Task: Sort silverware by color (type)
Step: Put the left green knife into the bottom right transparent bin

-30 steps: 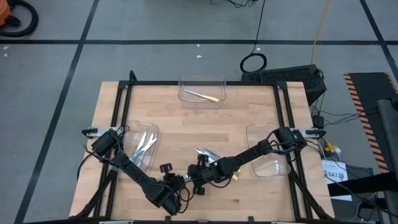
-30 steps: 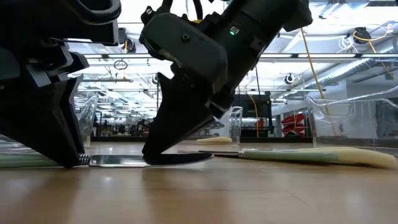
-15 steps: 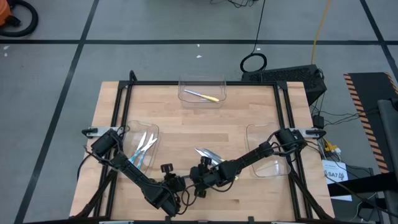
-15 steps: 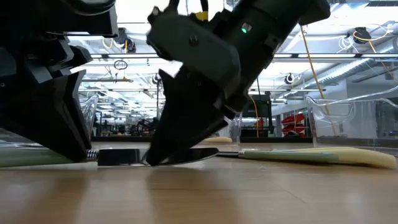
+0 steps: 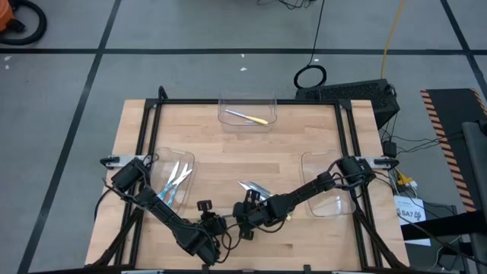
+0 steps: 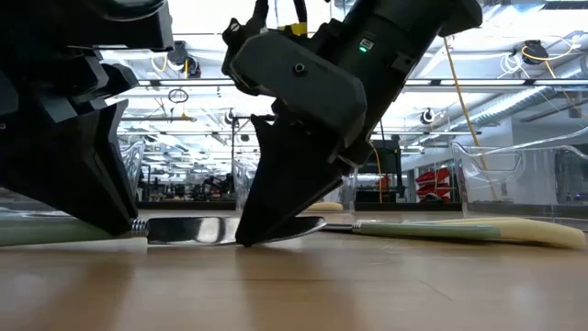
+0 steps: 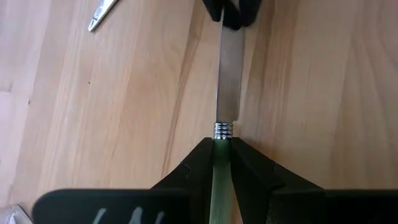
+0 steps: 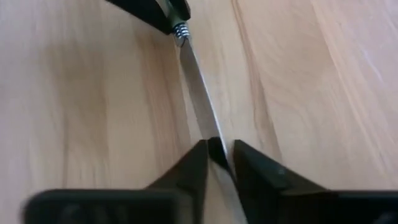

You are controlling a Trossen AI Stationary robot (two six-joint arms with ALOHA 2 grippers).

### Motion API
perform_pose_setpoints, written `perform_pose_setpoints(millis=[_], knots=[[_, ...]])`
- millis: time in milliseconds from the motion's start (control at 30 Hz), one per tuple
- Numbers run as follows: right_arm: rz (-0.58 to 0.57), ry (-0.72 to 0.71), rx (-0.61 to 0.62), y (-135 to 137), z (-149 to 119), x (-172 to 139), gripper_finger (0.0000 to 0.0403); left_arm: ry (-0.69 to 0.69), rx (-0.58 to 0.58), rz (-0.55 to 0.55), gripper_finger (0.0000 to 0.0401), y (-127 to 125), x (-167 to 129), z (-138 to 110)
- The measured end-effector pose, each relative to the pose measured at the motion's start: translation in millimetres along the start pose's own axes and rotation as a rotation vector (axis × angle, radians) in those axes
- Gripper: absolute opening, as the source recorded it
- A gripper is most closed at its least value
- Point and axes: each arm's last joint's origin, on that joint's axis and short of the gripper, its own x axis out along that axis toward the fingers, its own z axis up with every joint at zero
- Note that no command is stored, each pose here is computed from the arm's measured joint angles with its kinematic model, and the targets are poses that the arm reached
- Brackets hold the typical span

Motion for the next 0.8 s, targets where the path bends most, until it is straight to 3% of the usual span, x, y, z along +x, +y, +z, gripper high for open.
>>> perform_pose_setpoints(millis=[133,433,567,800], knots=[[0.005,0.007,-0.048,0.0,-0.3,-0.2,0.001,0.003,-0.041,-0.001,0.0055,0.8,-0.9,0.2],[-0.017,0.06,-0.152,1.2,-5.3,-10.6,0.0005,0.078,-0.073,-0.096,0.0119,6.7,-11.7,3.9],[-0.097,0.096,-0.193,-1.9,-10.4,-15.8,0.0003,0.068,-0.036,-0.137,0.0149,10.6,-26.7,4.7],[-0.128,0.092,-0.306,-4.3,-7.5,-26.4,0.0002,0.071,0.049,-0.078,0.0156,22.2,-45.5,-3.0]])
